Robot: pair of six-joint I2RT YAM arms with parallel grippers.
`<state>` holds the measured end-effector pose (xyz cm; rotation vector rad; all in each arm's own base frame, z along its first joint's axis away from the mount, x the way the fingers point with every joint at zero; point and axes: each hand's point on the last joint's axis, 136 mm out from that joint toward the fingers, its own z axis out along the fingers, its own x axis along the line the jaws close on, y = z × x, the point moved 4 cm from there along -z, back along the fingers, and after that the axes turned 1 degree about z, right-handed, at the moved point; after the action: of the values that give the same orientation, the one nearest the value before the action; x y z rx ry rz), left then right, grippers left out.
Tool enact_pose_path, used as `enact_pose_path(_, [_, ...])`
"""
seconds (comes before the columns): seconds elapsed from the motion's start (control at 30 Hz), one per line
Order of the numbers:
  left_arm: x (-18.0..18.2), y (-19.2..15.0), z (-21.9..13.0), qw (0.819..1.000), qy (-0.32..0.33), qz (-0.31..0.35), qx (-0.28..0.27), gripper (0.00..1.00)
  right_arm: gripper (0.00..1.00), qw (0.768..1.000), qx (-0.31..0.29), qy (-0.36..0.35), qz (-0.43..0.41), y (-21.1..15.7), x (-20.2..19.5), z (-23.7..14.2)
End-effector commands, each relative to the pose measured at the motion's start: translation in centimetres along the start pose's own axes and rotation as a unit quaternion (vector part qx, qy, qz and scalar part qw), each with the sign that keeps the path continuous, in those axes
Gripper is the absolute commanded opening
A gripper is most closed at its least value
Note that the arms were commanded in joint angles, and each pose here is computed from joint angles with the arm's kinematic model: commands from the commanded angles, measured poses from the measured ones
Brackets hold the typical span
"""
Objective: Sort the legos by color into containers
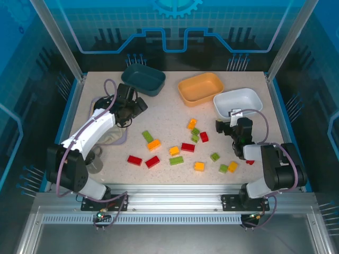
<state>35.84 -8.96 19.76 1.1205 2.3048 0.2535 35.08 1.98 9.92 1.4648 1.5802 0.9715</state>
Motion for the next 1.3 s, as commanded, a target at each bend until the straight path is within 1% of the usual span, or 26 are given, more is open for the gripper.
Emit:
enact_pose_path(0.0, [-0.1,0.2,-0.2,1.000,-0.011,-0.020,0.001,0.96,1.00,1.000,-0.023,-0.007,-0.003,1.3,-0.2,0.3])
enact_pose_path(0.27, [0.0,0.6,-1.0,0.999,-0.018,-0.024,-0.017,0.96,1.00,1.000,-0.024,-0.006,-0.003,1.4,-0.2,0.3])
enact_pose_path(0.43, [0.4,0.3,-1.4,0.999,-0.037,-0.027,-0.029,0.97,1.00,1.000,-0.026,0.003,-0.008,1.4,0.0,0.1])
enact_pose_path(0.53, [0.7,0.0,-1.5,0.998,-0.050,-0.022,-0.035,0.99,1.00,0.999,-0.032,0.009,-0.021,1.9,0.6,-0.4])
enact_pose_path(0.63, [1.7,-0.6,-0.9,0.998,-0.054,-0.022,-0.029,0.97,1.00,0.999,-0.039,0.004,-0.024,2.6,0.7,-1.2])
enact_pose_path(0.73, [2.9,-1.1,-0.3,0.998,-0.055,-0.020,-0.028,0.96,1.00,0.999,-0.033,-0.006,-0.013,3.1,0.4,-2.1])
enact_pose_path(0.8, [3.7,-1.5,0.1,0.998,-0.056,-0.008,-0.034,0.96,1.00,0.999,-0.034,0.005,-0.013,3.1,0.7,-2.5])
enact_pose_path(0.9, [4.9,-1.9,0.8,0.997,-0.060,0.007,-0.042,0.96,1.00,0.999,-0.036,0.002,-0.012,2.8,0.7,-3.4])
enact_pose_path(1.07, [6.4,-2.5,1.6,0.997,-0.063,0.009,-0.035,0.97,1.00,0.999,-0.040,-0.009,-0.015,2.9,0.4,-5.0])
enact_pose_path(1.13, [6.3,-2.4,1.5,0.997,-0.064,0.011,-0.033,0.96,1.00,0.998,-0.053,-0.030,-0.025,4.3,0.3,-6.3])
enact_pose_path(1.2, [5.6,-1.8,0.8,0.997,-0.067,0.009,-0.036,0.97,1.00,0.994,-0.093,-0.046,-0.036,8.0,0.8,-8.5])
enact_pose_path(1.23, [5.2,-1.2,0.5,0.997,-0.068,0.004,-0.041,0.97,1.00,0.992,-0.111,-0.059,-0.001,9.8,0.5,-9.6])
enact_pose_path(1.27, [4.7,-0.5,0.2,0.997,-0.065,-0.004,-0.046,0.97,1.00,0.989,-0.093,-0.078,0.079,10.7,-0.5,-10.5])
